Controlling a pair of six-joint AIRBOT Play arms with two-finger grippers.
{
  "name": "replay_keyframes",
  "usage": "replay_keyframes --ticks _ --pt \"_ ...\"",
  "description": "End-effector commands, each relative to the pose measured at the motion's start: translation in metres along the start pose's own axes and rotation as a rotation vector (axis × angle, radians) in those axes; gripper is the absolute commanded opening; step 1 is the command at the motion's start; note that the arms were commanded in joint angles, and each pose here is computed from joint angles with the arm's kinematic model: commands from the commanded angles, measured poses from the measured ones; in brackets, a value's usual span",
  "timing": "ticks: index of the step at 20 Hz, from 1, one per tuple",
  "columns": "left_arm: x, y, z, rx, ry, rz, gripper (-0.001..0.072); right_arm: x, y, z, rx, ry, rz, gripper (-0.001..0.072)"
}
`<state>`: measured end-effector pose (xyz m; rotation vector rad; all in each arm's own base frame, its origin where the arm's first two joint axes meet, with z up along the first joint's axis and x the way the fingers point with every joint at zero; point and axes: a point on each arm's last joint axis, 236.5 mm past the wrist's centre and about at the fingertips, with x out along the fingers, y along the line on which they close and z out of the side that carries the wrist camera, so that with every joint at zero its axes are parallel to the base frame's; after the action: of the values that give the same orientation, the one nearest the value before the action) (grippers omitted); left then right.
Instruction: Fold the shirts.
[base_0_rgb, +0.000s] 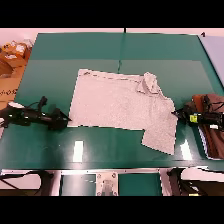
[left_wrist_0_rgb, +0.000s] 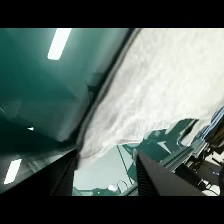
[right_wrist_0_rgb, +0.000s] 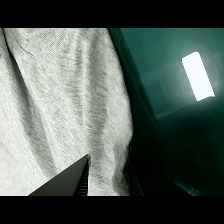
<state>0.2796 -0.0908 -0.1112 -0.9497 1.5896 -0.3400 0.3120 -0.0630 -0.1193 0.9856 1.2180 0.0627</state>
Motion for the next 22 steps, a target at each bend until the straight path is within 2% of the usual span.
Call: replay_keyframes --ticks 1,7,8,9,10,11,12,15,18,22 --pt "0.024 -0.005 0.007 0.036 -0.046 0.010 0.0480 0.000 0.000 0.001 -0.004 -0.002 0.000 0.0364" --pt "0.014 -0.020 0.013 0.080 -0.039 -0.007 0.0478 0.000 0.001 0.000 -0.004 0.000 0.003 0.0361" --pt "0.011 -0.024 0.018 0.092 -0.049 -0.009 0.0387 0.000 0.001 0.000 -0.004 0.000 0.002 0.0335" --pt "0.009 -0.027 0.021 0.103 -0.053 -0.011 0.0089 0.000 0.001 0.000 -0.003 0.000 0.002 0.0305" --pt "0.006 -0.031 0.024 0.115 -0.057 -0.013 0.0023 0.000 0.001 0.000 -0.003 0.000 0.003 0.0271" --pt "0.003 -0.035 0.027 0.129 -0.061 -0.017 0.0023 0.000 0.001 0.000 -0.004 0.000 0.003 0.0268" --pt "-0.001 -0.038 0.030 0.148 -0.062 -0.012 0.0023 0.000 0.001 0.000 -0.004 0.000 0.003 0.0227" --pt "-0.017 -0.048 0.033 0.223 -0.031 0.022 0.0022 0.000 0.002 -0.001 -0.004 0.005 0.007 0.0017" --pt "-0.050 -0.056 0.035 0.310 -0.025 0.128 0.0022 -0.001 0.009 0.000 -0.004 0.001 0.037 0.0008" --pt "-0.091 -0.100 0.049 0.436 -0.143 0.136 0.0022 -0.026 0.057 0.014 -0.079 -0.064 0.154 0.0007"
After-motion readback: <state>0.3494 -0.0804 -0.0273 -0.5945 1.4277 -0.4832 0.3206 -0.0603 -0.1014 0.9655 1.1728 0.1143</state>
